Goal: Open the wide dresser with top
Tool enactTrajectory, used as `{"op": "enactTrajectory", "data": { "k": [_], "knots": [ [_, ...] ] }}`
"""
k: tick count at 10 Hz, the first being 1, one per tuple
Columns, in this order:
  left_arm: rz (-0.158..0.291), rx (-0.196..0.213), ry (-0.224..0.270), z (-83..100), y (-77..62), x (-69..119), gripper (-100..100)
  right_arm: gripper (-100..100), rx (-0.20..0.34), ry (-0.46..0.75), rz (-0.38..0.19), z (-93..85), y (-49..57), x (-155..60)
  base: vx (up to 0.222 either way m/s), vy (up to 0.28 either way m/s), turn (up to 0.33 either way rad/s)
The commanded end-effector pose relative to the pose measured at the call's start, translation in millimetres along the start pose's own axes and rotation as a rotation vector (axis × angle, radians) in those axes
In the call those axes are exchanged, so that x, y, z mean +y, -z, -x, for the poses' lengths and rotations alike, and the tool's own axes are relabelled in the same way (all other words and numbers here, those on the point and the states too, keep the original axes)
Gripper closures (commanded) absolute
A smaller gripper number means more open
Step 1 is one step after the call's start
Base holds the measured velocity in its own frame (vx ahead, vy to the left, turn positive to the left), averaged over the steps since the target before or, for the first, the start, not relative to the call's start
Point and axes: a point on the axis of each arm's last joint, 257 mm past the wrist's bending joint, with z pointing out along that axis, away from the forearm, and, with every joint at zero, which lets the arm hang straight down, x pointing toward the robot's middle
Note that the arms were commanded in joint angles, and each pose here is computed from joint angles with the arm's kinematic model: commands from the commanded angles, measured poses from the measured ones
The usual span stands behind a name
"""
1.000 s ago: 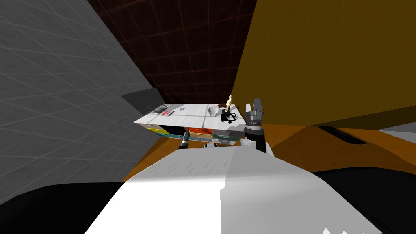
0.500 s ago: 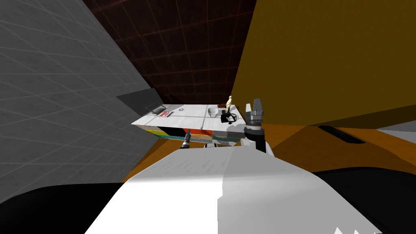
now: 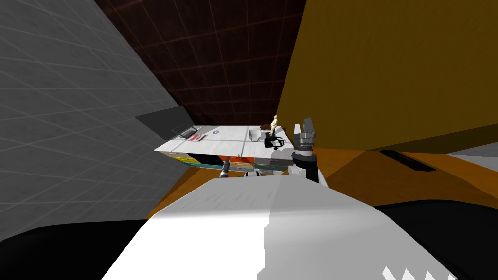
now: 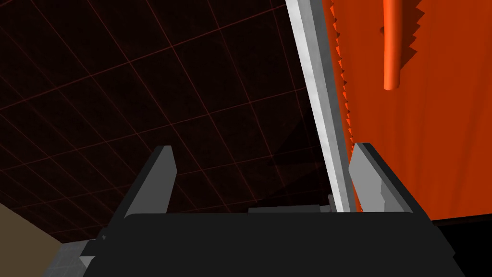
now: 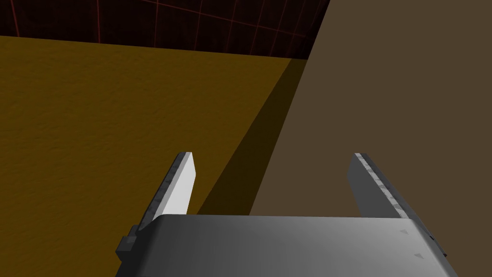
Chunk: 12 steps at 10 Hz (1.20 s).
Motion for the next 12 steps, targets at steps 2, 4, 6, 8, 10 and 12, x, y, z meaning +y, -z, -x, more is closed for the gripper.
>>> {"op": "enactTrajectory", "data": {
  "k": [2, 4, 6, 8, 10, 12],
  "knots": [
    [0.053, 0.022, 0.008, -17.5, 15.4, 25.0, -100, 0, 0.0, 0.0, 0.0, 0.0, 0.0, 0, 0.062, -0.007, -0.026],
    [0.066, 0.028, 0.011, -23.7, 19.7, 31.4, -100, 0, 0.0, 0.0, 0.0, 0.0, 0.0, 0, 0.051, -0.002, -0.018],
    [0.076, 0.034, 0.016, -29.8, 23.3, 36.2, -100, 0, 0.0, 0.0, 0.0, 0.0, 0.0, 0, 0.032, -0.001, -0.014],
    [0.098, 0.044, 0.029, -43.3, 30.6, 44.8, -100, 0, 0.0, 0.0, 0.0, 0.0, 0.0, 0, 0.047, 0.001, -0.029],
    [0.105, 0.048, 0.04, -51.0, 33.2, 47.1, -100, 0, 0.0, 0.0, 0.0, 0.0, 0.0, 0, 0.04, -0.001, -0.008],
    [0.116, 0.051, 0.067, -67.6, 36.4, 48.5, -100, 0, 0.0, 0.0, 0.0, 0.0, 0.0, 0, 0.026, 0.005, -0.031]
  ]
}}
